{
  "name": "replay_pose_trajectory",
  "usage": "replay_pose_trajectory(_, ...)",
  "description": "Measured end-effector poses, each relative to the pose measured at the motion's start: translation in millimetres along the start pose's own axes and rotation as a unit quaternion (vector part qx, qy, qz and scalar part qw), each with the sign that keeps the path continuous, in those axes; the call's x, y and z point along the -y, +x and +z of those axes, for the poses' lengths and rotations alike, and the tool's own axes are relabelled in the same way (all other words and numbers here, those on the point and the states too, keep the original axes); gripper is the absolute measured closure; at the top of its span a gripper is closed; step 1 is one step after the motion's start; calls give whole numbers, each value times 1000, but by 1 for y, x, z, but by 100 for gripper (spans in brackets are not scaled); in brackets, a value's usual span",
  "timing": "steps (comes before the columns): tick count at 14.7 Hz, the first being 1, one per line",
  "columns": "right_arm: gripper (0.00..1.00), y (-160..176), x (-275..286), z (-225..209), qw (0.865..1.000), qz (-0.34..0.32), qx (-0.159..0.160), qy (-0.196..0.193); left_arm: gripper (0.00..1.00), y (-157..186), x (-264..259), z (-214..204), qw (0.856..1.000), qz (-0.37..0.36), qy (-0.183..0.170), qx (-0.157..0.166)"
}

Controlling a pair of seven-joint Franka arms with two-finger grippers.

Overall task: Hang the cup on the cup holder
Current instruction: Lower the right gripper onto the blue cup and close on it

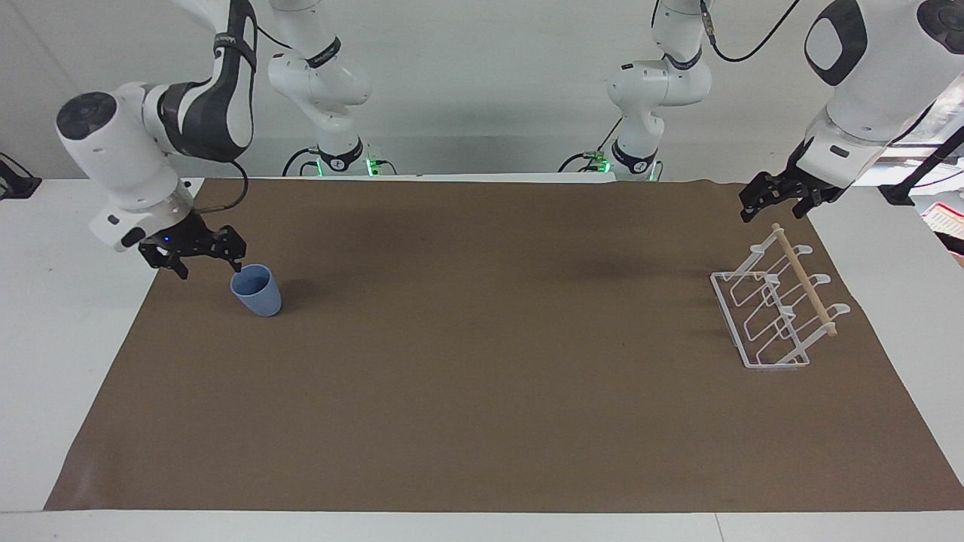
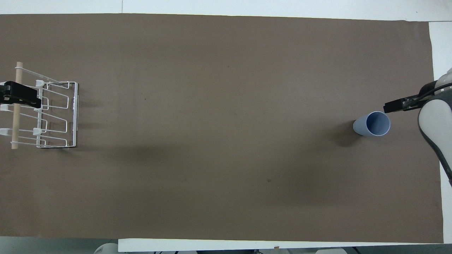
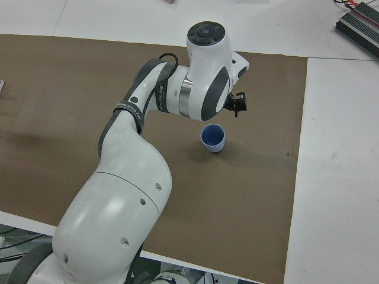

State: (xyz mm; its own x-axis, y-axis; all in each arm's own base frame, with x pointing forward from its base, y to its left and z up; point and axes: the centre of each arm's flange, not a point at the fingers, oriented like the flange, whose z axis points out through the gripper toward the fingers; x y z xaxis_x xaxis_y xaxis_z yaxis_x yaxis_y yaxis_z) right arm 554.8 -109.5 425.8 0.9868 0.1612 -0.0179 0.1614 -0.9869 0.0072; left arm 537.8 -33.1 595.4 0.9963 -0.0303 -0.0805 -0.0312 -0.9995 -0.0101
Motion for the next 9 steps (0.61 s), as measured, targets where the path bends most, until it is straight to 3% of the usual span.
replay_pose_trajectory(8,8,-16,-18,54,999,10,33,17,0,0,0,0,1000,0,0,0)
replay_pose_trajectory(9,13,-19,-16,62,999,9,35,18,0,0,0,0,1000,0,0,0)
